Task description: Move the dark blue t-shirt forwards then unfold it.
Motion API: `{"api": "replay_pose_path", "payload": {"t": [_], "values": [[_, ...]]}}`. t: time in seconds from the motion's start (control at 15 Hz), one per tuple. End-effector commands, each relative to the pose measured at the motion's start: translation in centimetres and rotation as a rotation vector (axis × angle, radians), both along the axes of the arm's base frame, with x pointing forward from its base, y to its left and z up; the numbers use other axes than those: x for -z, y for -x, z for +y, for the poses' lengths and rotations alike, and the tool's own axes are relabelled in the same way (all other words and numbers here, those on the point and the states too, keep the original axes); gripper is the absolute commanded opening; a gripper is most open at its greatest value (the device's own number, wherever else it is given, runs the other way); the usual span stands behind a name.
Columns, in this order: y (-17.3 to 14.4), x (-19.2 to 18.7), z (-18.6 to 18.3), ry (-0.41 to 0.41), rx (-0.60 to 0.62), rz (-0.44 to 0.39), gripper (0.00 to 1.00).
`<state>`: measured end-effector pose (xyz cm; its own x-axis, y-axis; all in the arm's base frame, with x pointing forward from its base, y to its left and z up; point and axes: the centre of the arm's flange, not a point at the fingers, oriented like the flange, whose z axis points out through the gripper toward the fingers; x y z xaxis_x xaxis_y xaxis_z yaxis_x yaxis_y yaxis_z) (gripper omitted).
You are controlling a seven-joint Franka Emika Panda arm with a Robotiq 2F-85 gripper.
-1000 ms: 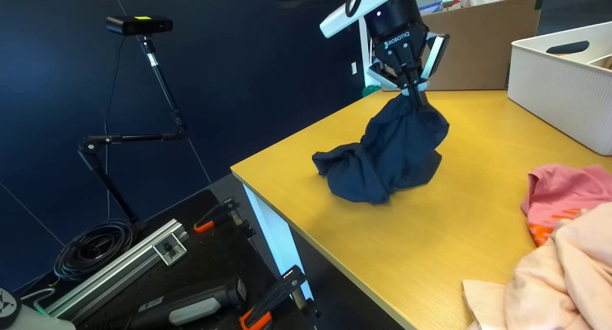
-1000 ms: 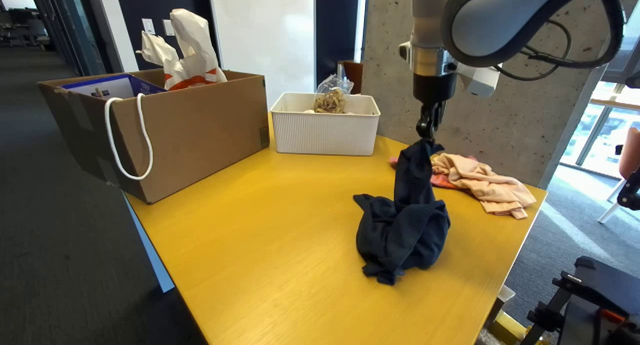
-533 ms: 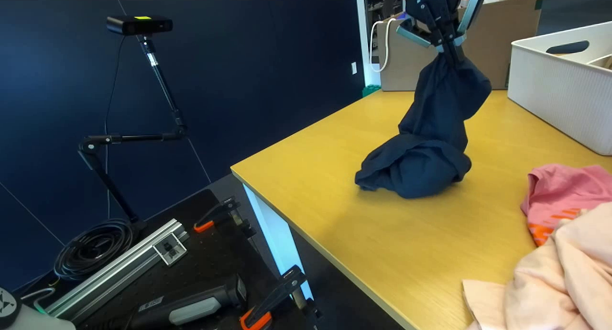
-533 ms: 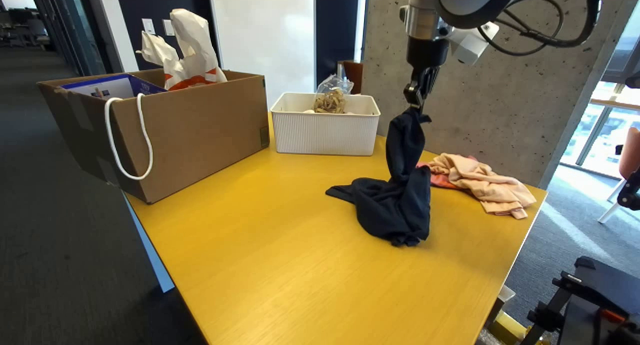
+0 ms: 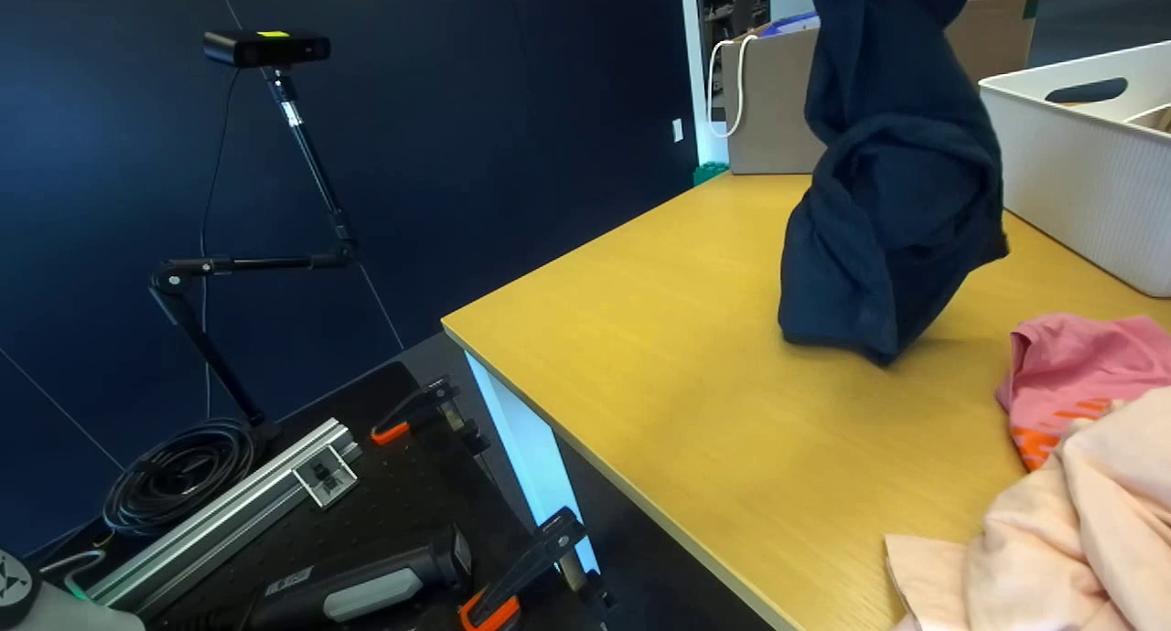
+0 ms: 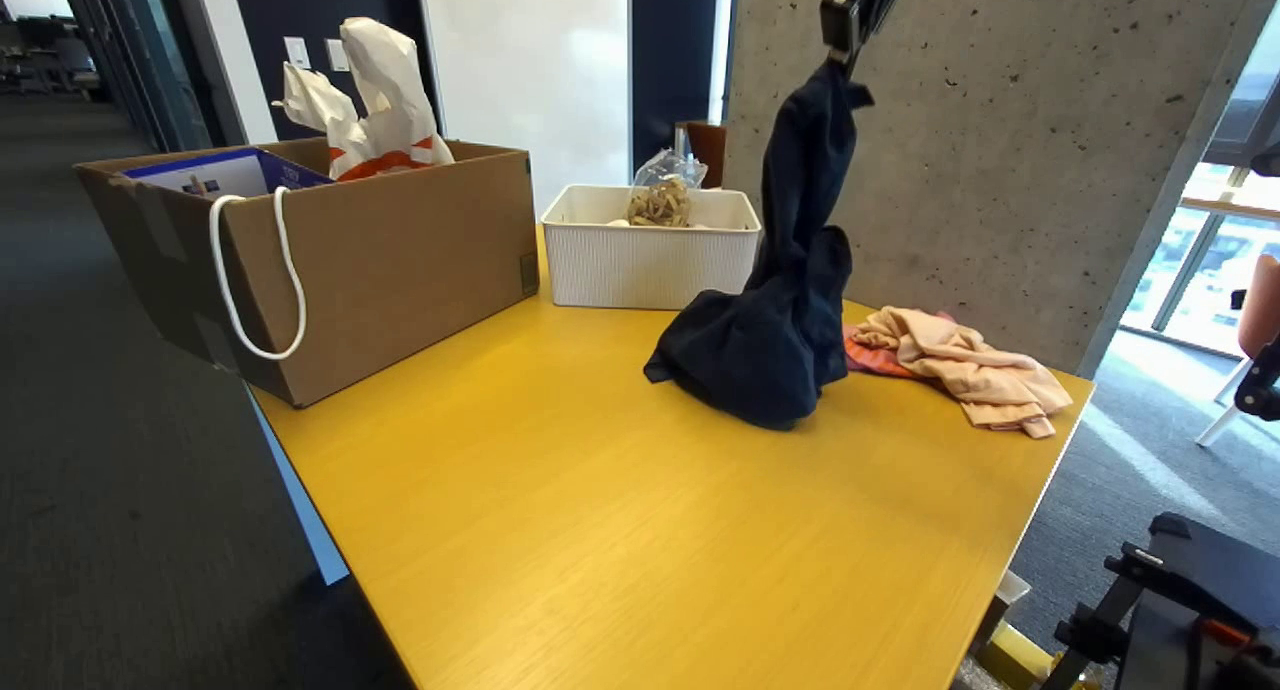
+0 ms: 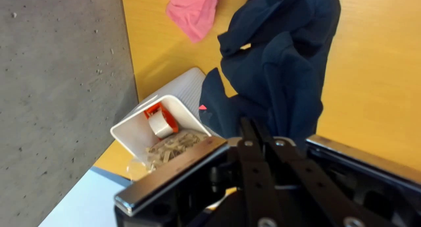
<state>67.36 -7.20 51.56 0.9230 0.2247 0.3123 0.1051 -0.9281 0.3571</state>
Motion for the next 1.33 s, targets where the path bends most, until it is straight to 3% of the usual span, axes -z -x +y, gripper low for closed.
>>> {"api": "replay_pose_path", "payload": {"t": [0.0,0.33,1.0,1.27], "values": [[4.4,-8.2,0.9,-0.047,-0.002,-0.11,0.01],[6.4,-13.2,-1.0,-0.079,0.025,-0.201,0.01],[6.8,-17.0,-13.0,-0.157,0.241,-0.282,0.01],[5.7,-14.4,-11.4,-0.143,0.225,-0.253,0.01]]}}
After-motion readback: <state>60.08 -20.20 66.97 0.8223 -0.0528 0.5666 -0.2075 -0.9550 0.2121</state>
